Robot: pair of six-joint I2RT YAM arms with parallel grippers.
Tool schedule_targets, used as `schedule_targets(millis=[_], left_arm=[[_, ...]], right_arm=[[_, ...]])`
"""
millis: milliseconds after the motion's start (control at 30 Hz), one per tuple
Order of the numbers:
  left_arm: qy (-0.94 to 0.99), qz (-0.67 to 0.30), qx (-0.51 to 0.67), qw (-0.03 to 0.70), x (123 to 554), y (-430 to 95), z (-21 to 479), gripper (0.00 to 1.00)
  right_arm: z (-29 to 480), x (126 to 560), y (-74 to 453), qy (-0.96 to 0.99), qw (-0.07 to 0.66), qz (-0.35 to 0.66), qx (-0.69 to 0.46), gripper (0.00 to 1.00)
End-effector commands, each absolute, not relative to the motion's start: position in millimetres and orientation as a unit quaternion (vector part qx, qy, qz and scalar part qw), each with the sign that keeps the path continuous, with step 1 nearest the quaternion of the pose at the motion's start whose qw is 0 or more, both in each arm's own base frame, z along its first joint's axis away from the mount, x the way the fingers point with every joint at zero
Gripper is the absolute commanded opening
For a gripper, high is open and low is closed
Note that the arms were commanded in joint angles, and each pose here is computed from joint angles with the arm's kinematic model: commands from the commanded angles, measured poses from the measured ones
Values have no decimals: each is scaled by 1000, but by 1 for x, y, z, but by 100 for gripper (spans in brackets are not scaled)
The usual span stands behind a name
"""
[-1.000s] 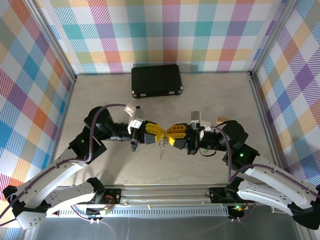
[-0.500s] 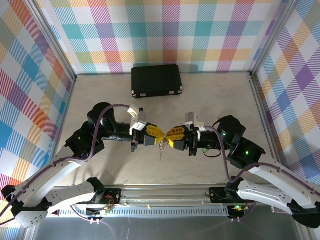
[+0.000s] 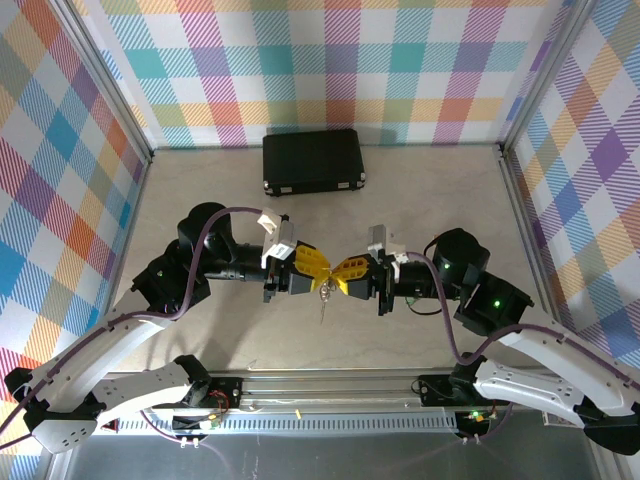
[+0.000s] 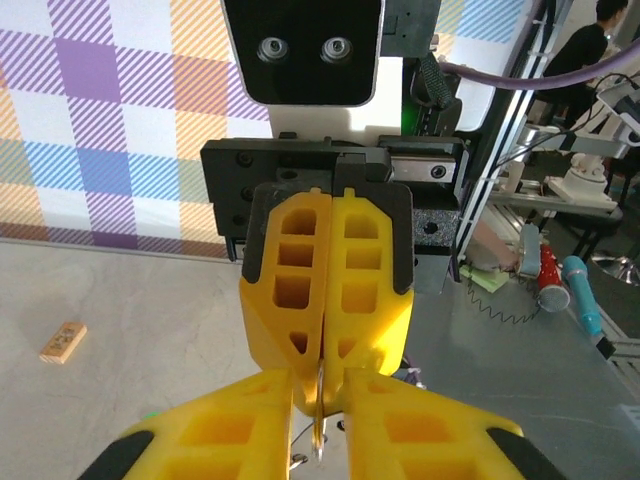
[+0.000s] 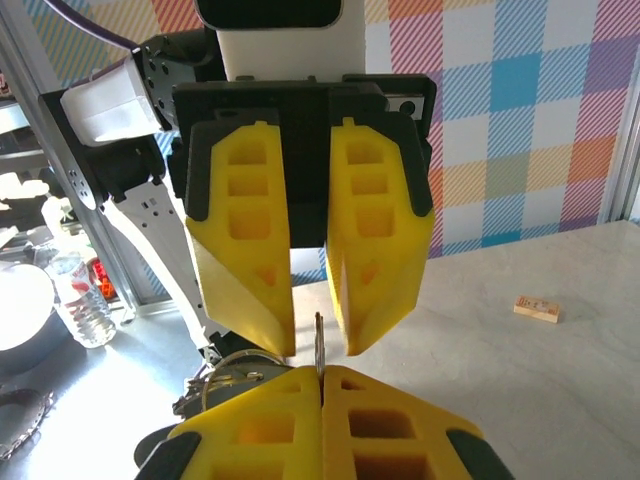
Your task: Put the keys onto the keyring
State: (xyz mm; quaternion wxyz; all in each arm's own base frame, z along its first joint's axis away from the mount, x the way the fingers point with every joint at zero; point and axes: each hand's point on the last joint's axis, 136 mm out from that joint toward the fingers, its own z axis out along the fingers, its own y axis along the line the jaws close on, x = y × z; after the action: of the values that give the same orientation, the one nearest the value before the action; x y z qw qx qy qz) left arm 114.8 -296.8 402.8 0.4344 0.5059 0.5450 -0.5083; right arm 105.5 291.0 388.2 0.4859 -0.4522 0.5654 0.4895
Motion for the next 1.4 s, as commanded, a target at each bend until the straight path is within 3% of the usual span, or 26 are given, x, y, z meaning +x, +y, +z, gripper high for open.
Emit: schedule_targets(millis=[0,533,900,1267,1367], left_arm=[[518,-522,497,461,112,-294,418,22],[499,-551,486,460,109,-295,421,18],[496,-556,481,463,108,-295,422,0],[512,-559,459,464,115,-295,418,0],[519,-547,458,471,119,-295,411,0]], right_arm=[[409,96,281,524,523,502,-447,0],[426,94,286,474,545,550,-419,0],[423,94,286,474,544,551,-418,0],[415,98,285,508,533,523,-429,0],[409,103,283,535,523,512,-421,17]])
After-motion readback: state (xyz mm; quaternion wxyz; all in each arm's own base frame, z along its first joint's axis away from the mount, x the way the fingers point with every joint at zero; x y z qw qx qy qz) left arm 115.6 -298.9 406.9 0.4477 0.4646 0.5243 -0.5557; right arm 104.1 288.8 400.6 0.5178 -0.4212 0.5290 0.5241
